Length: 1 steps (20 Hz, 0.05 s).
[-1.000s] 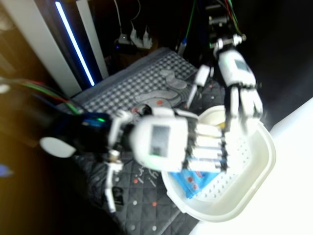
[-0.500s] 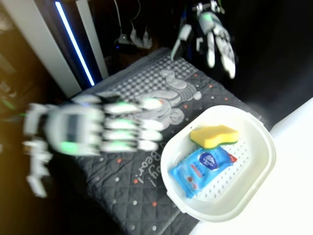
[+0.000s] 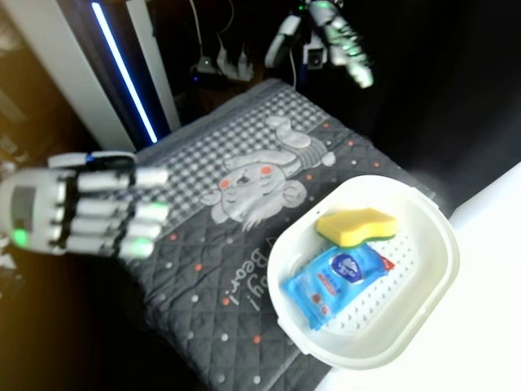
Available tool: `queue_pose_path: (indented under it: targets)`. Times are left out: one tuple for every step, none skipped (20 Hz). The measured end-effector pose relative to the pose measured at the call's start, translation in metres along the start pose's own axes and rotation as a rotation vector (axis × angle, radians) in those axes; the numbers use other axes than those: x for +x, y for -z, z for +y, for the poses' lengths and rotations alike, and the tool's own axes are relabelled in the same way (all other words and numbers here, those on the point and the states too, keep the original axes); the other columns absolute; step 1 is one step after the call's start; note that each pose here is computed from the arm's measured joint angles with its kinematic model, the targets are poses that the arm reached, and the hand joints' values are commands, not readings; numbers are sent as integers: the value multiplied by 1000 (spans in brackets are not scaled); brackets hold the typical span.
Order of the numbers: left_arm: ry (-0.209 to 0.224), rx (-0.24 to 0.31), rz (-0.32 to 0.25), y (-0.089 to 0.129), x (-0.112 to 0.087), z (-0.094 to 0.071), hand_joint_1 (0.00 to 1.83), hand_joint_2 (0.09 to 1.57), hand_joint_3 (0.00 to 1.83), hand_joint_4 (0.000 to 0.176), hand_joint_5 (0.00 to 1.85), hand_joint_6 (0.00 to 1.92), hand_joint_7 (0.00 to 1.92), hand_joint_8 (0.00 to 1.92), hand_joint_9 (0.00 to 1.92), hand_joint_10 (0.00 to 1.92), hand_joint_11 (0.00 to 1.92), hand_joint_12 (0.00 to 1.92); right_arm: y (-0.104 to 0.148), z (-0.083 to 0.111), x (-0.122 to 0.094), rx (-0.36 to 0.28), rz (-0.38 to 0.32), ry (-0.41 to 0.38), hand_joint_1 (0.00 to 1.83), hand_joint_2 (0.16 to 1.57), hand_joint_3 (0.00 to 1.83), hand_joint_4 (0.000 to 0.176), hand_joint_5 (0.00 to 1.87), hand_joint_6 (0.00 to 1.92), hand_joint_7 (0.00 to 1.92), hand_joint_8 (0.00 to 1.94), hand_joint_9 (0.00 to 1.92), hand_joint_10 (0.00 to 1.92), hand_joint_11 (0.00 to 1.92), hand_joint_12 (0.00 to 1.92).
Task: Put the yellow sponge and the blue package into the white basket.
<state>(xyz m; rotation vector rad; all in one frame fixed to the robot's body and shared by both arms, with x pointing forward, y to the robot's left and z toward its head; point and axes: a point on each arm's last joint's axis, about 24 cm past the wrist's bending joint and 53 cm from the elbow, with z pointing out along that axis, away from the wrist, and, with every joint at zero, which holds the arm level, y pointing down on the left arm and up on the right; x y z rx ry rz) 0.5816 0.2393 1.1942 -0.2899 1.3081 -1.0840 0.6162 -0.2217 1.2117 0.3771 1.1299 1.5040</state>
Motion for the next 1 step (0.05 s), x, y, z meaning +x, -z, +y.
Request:
queue_pose_path:
  targets:
    - [10,12,-7,3,1,-5,425,948,13,165,0,0,0,0,0,0,0,1,1,1,1,-1,-4,-9,698,865,0,176,90,5,150,14,0,0,0,0]
